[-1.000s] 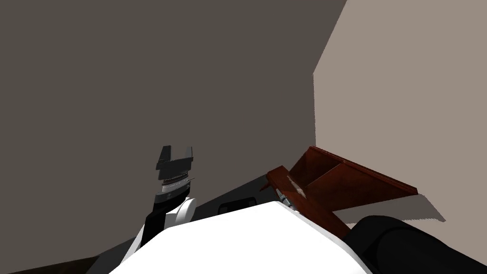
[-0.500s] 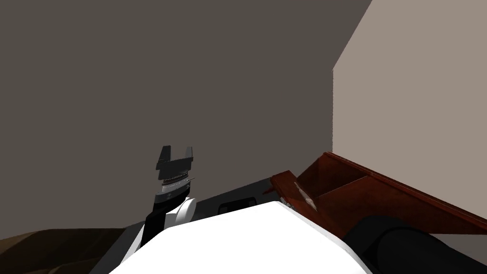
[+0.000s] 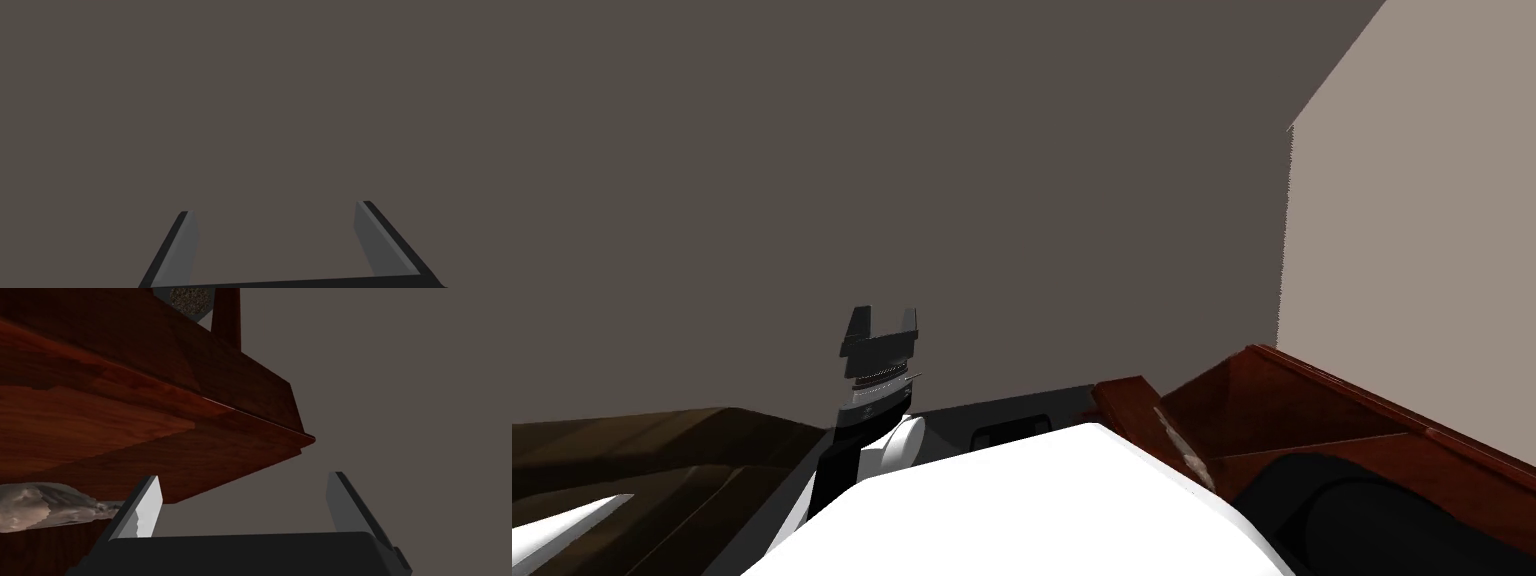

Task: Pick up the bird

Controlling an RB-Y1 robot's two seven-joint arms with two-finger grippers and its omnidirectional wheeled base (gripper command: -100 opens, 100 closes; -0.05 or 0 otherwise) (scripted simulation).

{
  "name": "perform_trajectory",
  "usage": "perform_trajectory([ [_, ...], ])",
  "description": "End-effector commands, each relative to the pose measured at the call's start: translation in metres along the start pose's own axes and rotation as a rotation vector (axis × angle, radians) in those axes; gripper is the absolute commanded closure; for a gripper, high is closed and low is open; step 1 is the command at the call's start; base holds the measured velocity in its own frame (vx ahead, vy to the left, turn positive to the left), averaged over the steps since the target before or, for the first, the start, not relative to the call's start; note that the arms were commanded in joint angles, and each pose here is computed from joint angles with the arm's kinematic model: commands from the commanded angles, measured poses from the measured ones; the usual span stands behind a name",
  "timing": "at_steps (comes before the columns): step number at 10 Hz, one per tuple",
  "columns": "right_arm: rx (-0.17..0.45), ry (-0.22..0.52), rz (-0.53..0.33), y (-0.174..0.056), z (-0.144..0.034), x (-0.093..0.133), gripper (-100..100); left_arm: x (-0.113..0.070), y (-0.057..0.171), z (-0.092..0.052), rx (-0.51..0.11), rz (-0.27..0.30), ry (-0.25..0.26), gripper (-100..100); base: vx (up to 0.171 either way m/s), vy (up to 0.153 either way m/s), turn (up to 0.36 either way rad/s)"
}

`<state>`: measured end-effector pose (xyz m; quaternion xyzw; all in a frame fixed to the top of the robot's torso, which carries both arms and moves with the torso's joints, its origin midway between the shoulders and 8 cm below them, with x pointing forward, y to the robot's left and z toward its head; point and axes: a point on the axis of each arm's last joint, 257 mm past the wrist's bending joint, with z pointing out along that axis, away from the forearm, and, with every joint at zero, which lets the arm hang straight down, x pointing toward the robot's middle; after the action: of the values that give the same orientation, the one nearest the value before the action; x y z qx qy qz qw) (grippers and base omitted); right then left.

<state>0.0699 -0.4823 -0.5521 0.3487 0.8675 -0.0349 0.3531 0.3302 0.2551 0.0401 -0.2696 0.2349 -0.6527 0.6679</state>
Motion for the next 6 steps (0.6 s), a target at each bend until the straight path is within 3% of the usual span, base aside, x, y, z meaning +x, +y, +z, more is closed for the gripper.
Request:
perform_trajectory([
  [1,0.047,0.03,-0.021,-0.024,-0.007,0.015,-100,0.0,0.0,0.0,0.0,0.0,0.0,0,0.016,-0.043,0.19],
  [2,0.063,0.045,-0.019,-0.032,-0.01,0.023,-100,0.0,0.0,0.0,0.0,0.0,0.0,0,0.005,-0.019,-0.011],
  [3,0.112,0.072,-0.054,-0.056,-0.016,0.031,-100,0.0,0.0,0.0,0.0,0.0,0.0,0,-0.003,-0.009,0.268],
  [6,0.18,0.119,-0.086,-0.09,-0.028,0.047,-100,0.0,0.0,0.0,0.0,0.0,0.0,0,0.001,-0.026,0.211],
])
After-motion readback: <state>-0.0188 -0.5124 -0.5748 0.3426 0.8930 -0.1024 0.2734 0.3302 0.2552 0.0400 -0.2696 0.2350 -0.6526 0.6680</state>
